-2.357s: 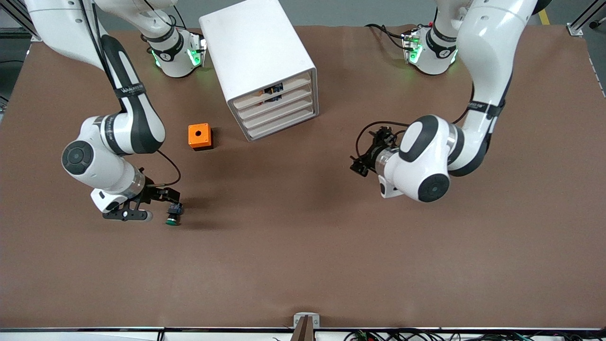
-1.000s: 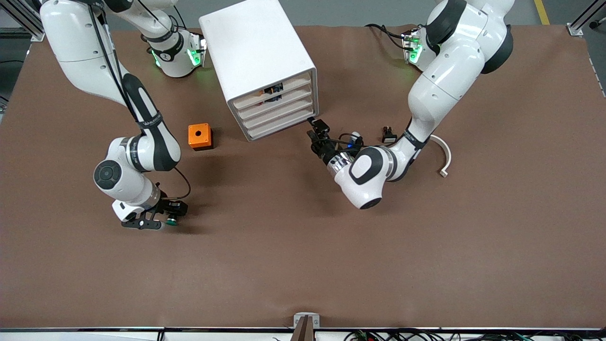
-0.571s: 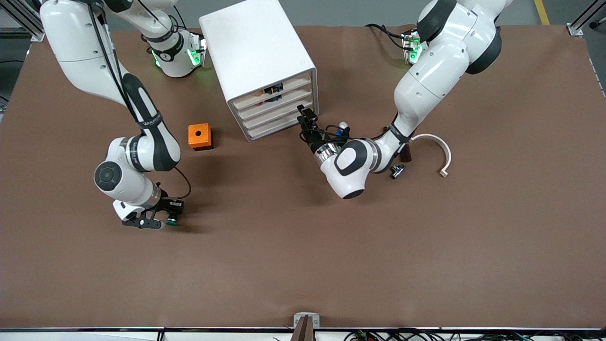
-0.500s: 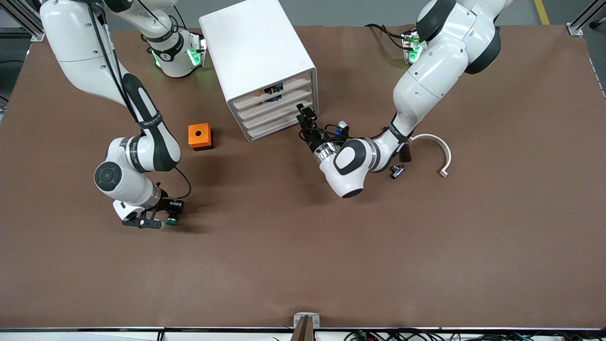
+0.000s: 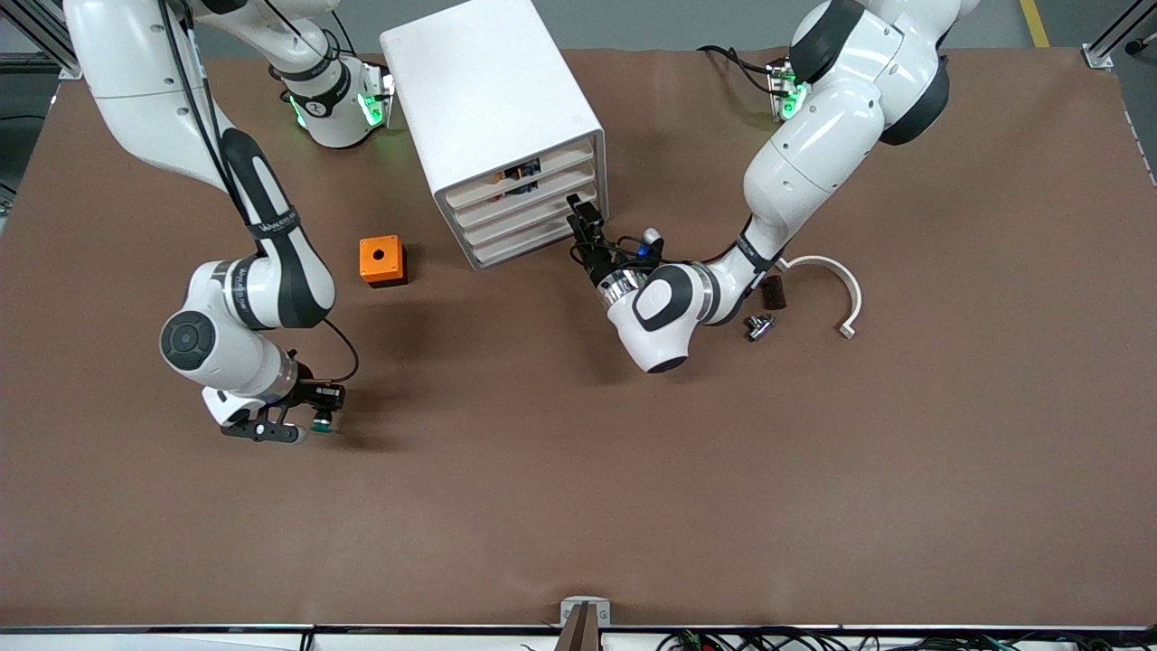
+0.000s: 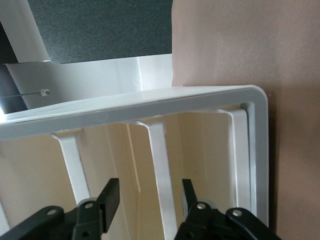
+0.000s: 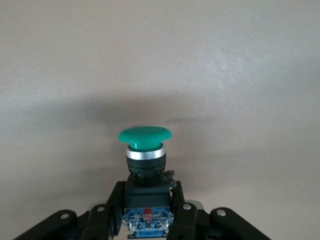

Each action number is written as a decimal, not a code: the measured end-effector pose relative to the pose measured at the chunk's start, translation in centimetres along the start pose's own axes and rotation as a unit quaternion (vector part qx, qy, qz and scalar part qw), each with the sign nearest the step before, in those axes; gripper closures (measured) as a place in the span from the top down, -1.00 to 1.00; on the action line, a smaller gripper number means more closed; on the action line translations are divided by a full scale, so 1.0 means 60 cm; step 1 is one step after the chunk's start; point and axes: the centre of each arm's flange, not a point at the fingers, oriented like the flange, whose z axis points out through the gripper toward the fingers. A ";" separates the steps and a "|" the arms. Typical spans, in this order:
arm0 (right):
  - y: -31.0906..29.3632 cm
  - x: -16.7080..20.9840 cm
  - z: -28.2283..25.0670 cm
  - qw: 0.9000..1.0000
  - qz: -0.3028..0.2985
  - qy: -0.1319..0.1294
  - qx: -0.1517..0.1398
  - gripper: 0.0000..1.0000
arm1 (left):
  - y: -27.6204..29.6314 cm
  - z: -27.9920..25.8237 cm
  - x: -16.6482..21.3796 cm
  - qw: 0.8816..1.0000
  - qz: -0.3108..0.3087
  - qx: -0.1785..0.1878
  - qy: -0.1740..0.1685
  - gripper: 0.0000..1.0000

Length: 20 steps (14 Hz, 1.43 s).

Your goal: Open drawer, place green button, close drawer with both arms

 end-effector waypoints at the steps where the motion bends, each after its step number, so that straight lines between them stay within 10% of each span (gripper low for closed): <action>1: -0.004 0.004 -0.022 1.000 0.015 -0.007 0.000 -0.18 | 0.004 0.005 0.001 1.000 -0.002 0.002 0.002 0.15; 20: -0.217 -0.106 -0.407 0.965 0.250 -0.069 -0.020 -0.18 | 0.023 0.057 -0.005 1.000 -0.008 0.009 0.023 -0.74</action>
